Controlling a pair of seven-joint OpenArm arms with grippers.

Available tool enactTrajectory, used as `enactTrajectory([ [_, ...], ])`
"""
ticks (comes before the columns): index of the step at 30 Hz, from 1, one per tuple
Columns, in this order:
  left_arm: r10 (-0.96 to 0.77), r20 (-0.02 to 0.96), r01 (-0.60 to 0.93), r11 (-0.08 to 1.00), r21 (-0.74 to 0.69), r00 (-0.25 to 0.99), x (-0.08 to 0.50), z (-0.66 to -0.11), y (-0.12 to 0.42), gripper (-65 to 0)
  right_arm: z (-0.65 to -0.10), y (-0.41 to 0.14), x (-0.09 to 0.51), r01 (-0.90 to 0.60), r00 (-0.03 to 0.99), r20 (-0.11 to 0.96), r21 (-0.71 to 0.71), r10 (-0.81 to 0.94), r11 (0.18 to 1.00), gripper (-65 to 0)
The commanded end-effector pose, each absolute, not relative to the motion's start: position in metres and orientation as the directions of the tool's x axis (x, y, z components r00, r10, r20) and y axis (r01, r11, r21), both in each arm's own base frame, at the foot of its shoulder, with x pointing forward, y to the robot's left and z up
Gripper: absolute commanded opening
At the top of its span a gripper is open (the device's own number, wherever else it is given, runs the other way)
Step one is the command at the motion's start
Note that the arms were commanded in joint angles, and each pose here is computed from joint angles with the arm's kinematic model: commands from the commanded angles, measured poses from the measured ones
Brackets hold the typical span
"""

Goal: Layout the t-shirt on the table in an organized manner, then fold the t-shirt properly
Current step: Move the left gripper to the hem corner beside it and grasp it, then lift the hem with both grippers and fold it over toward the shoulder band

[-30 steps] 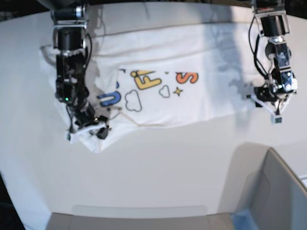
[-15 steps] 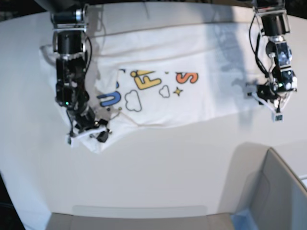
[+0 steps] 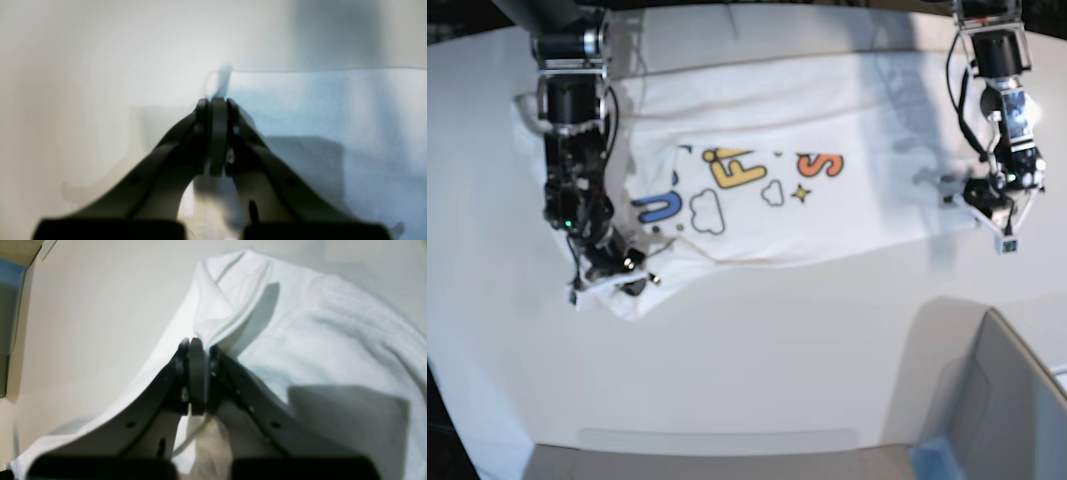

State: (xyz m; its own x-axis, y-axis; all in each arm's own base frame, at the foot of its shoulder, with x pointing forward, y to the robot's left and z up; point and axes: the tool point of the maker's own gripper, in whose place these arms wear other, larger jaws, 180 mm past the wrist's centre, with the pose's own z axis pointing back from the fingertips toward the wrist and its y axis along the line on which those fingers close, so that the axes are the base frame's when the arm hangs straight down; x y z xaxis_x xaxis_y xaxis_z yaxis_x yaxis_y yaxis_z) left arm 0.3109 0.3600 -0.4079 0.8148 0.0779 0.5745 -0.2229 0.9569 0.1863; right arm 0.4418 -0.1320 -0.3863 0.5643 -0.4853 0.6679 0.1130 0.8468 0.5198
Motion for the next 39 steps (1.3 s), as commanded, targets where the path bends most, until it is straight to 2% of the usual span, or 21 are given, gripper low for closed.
enactTrajectory([
  [1, 0.055, 0.616, -0.231, 0.95, 0.211, 0.786, 0.321, -0.388, 0.37, -65.0, -0.352, -0.135, 0.46, 0.061, 0.491, 0.725, 0.523, -0.482, 0.85, -65.0],
  [7, -0.024, 0.713, -0.198, 0.954, 0.227, 0.701, 0.343, -0.34, 0.354, -65.0, -0.323, -0.13, 0.453, 0.002, 0.435, 0.771, 0.516, -0.466, 0.857, -65.0],
  [15, -0.066, 0.727, -0.173, 0.953, 0.25, 0.683, 0.334, -0.329, 0.346, -65.0, -0.311, -0.123, 0.433, -0.037, 0.449, 0.778, 0.508, -0.44, 0.861, -65.0],
  [19, -0.033, 0.749, -0.24, 0.937, 0.253, 0.661, 0.313, -0.318, 0.364, -65.0, -0.296, -0.119, 0.418, -0.069, 0.418, 0.8, 0.501, -0.432, 0.862, -65.0],
  [22, -0.012, 0.769, -0.282, 0.927, 0.249, 0.64, 0.303, -0.308, 0.372, -65.0, -0.291, -0.119, 0.406, -0.084, 0.435, 0.803, 0.487, -0.407, 0.869, -65.0],
  [29, -0.027, 0.763, -0.275, 0.924, 0.265, 0.646, 0.292, -0.308, 0.371, -65.0, -0.277, -0.13, 0.377, -0.078, 0.408, 0.777, 0.553, -0.48, 0.83, -65.0],
  [39, -0.06, 0.734, -0.24, 0.924, 0.297, 0.676, 0.27, -0.314, 0.365, -65.0, -0.281, -0.136, 0.332, -0.074, 0.428, 0.783, 0.529, -0.452, 0.845, -65.0],
])
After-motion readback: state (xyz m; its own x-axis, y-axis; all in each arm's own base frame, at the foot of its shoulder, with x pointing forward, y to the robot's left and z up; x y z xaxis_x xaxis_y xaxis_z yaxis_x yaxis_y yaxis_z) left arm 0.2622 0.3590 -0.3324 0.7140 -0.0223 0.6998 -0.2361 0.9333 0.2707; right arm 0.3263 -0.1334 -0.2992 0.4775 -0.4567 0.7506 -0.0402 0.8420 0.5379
